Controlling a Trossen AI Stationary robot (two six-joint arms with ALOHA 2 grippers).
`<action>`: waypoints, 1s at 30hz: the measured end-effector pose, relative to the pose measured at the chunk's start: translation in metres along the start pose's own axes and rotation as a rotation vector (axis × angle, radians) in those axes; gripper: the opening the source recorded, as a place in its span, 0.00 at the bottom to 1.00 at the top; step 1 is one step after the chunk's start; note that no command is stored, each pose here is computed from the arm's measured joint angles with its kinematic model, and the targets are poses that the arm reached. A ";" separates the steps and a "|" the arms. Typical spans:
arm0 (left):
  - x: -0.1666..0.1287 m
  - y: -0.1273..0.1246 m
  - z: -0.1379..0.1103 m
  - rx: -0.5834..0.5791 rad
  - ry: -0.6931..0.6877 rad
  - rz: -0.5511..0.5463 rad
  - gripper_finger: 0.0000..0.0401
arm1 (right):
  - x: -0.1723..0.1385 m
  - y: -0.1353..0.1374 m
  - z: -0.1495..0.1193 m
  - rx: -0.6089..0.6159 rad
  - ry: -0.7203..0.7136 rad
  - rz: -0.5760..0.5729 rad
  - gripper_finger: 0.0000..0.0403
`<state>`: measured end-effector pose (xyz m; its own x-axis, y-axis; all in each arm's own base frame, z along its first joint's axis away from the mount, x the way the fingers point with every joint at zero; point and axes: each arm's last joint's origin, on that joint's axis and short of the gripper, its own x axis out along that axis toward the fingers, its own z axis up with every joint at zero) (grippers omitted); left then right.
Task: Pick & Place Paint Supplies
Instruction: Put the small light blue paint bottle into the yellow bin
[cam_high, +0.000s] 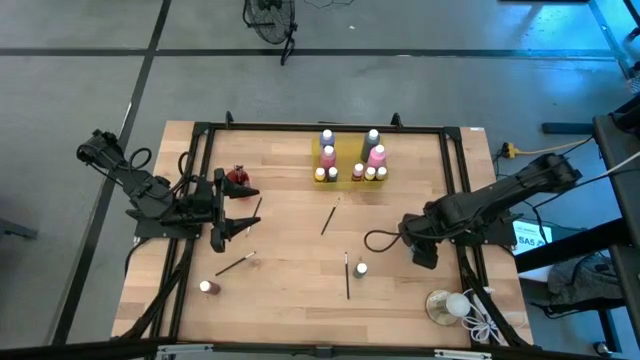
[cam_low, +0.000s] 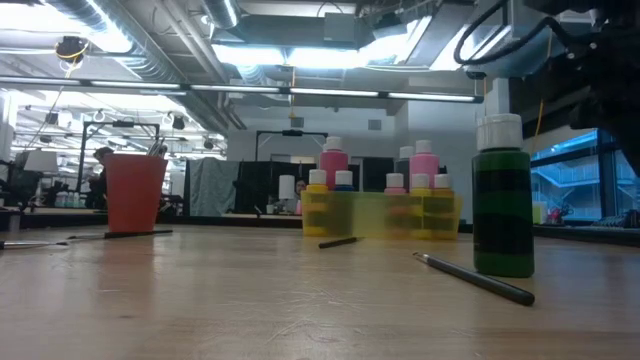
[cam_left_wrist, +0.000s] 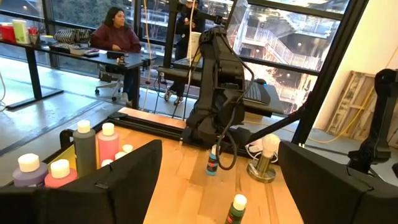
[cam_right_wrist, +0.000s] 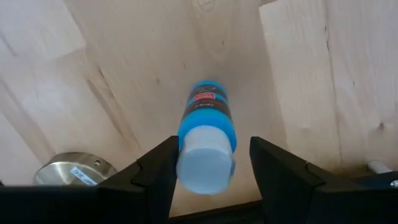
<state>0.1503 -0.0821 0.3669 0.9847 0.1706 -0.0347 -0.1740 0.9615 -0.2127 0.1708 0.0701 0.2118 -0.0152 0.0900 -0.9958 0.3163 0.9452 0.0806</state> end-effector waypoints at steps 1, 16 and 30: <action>0.000 0.000 0.000 0.000 0.000 0.000 0.79 | 0.002 0.001 0.001 -0.001 0.008 -0.005 0.49; 0.000 0.000 0.000 0.002 0.002 0.000 0.79 | 0.007 0.002 0.003 0.000 0.056 -0.023 0.29; 0.000 0.000 0.000 0.003 0.004 -0.001 0.79 | -0.023 0.010 0.008 -0.035 0.039 -0.013 0.29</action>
<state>0.1503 -0.0821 0.3664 0.9849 0.1686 -0.0383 -0.1729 0.9624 -0.2095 0.1818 0.0747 0.2351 -0.0559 0.0895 -0.9944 0.2821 0.9568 0.0703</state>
